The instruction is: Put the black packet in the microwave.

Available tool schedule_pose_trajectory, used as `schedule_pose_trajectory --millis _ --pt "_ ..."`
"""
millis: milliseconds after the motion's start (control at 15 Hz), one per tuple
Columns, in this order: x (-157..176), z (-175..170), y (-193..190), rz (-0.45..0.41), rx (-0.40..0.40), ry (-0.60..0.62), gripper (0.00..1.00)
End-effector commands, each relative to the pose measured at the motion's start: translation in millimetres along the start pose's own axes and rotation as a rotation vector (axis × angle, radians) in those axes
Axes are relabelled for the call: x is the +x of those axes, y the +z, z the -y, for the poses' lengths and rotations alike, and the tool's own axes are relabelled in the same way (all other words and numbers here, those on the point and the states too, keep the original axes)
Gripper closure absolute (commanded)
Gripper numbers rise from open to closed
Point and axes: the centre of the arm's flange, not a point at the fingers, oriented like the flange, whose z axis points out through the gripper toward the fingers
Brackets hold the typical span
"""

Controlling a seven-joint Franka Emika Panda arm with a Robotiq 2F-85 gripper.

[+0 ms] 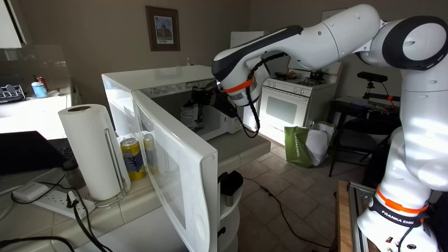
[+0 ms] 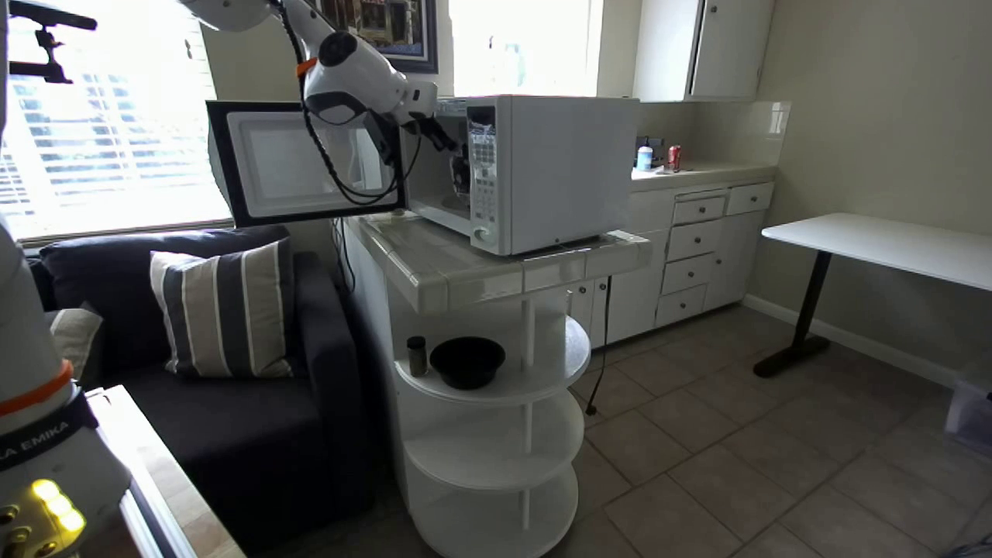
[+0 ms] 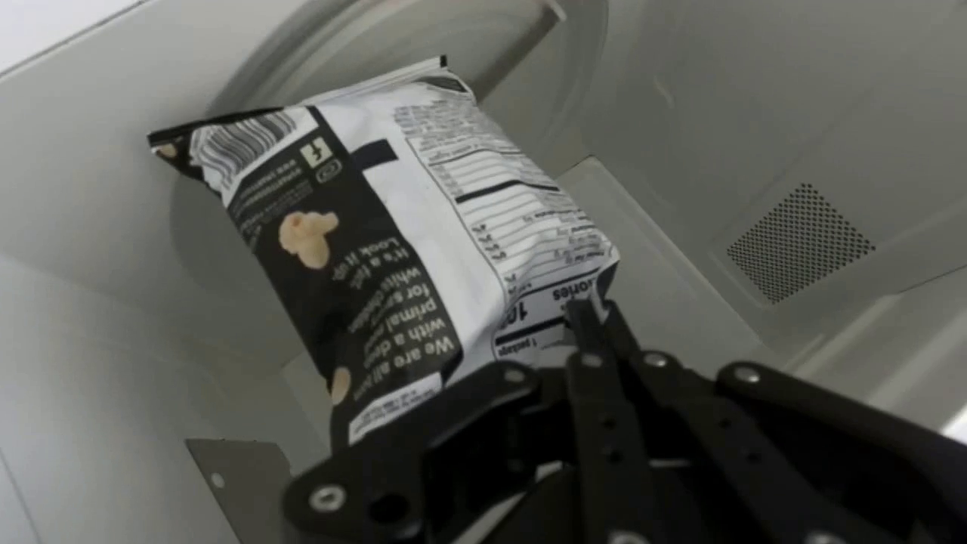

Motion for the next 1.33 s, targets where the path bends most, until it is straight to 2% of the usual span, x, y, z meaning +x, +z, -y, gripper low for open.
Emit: schedule_pose_trajectory --millis 0,333,533,1000,1267 --pt "-20.4 -28.5 18.8 0.044 -0.029 0.013 1.0" --pt "-44.4 -57.6 45.5 0.155 -0.07 0.062 1.0" --pt "-54.9 -67.5 59.8 0.193 -0.079 0.058 1.0" --pt "-43.4 -45.4 77.8 0.094 -0.021 0.037 1.0" --pt "-38.8 -41.9 89.4 0.058 -0.026 0.037 1.0"
